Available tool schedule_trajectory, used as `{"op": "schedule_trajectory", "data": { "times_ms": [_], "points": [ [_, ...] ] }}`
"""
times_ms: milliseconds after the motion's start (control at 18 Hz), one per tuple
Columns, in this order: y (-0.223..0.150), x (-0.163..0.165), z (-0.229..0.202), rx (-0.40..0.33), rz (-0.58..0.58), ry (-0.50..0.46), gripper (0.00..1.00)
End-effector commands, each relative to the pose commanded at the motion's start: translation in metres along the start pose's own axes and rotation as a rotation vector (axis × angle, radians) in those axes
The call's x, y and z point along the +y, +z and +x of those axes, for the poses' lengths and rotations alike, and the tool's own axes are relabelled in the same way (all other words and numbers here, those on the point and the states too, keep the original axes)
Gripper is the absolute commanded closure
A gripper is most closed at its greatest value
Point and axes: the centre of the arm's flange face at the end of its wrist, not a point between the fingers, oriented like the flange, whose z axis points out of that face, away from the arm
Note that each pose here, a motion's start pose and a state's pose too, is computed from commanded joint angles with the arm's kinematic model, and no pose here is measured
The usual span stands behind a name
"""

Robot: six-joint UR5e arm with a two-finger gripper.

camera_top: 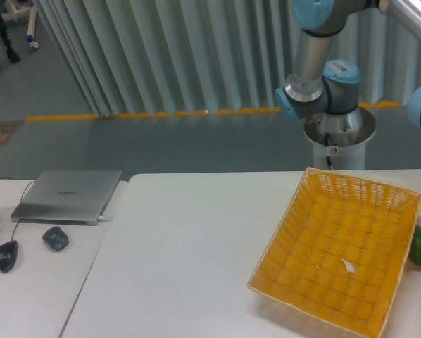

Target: Place the triangular bread in the basket

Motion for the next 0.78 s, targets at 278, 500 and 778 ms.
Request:
{"op": "schedule_trajectory", "data": {
  "times_ms": [278,500,778],
  "points": [
    [0.014,0.001,-0.004,-0.001,0.0,-0.107,0.0],
    [0.026,0.005,-0.007,0.002,-0.002,-0.123,0.0],
    [0.051,0.01,-0.012,0.001,-0.007,-0.189,0.0]
  ]
}}
